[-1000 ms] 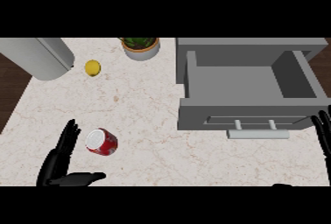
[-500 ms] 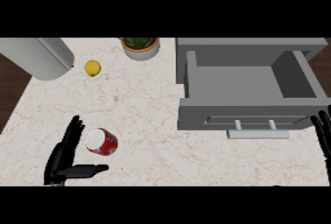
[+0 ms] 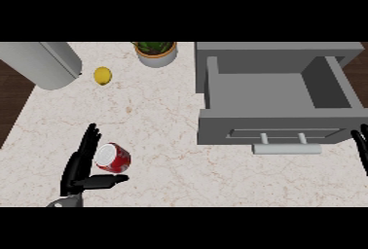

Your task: Pick up the can, place it into the drawer and close the drawer

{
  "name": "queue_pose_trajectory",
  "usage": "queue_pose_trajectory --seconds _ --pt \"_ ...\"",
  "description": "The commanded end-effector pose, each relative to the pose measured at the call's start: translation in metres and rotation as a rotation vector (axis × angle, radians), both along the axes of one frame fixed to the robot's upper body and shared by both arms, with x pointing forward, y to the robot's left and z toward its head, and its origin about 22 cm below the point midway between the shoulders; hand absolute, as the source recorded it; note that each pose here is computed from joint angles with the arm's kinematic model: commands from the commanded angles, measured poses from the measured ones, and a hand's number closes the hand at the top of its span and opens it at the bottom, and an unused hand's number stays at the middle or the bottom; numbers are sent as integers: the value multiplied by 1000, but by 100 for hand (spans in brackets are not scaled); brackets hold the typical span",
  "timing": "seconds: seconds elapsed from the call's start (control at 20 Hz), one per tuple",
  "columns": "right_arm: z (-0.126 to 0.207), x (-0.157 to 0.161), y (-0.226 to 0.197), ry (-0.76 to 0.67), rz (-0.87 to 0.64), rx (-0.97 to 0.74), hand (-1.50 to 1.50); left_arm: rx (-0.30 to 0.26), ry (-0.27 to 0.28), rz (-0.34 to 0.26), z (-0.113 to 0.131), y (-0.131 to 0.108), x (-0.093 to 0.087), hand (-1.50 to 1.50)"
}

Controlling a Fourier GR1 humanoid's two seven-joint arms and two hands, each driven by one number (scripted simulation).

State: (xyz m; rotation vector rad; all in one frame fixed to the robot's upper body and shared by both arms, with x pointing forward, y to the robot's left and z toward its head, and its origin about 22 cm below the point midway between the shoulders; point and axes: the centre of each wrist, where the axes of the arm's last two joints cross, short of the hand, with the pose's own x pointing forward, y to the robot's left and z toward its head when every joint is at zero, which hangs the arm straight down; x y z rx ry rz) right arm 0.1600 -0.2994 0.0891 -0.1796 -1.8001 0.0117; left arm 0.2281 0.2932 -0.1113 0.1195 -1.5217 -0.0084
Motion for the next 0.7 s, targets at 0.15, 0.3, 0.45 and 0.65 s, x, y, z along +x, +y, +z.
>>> queue_pose_trajectory --seconds 0.15,0.3,0.45,0.65 --pt "-10 -10 5 -5 4 -3 -150 -14 -2 -21 5 -1 5 -150" --pt "12 -1 -7 -19 -18 17 -150 -8 8 -7 9 -12 27 -150" --pt "9 1 -2 -12 1 13 -150 -22 -3 -51 0 -20 20 -150" --pt "-15 -13 3 -13 -7 19 -150 -16 -12 -72 11 -39 29 -150"
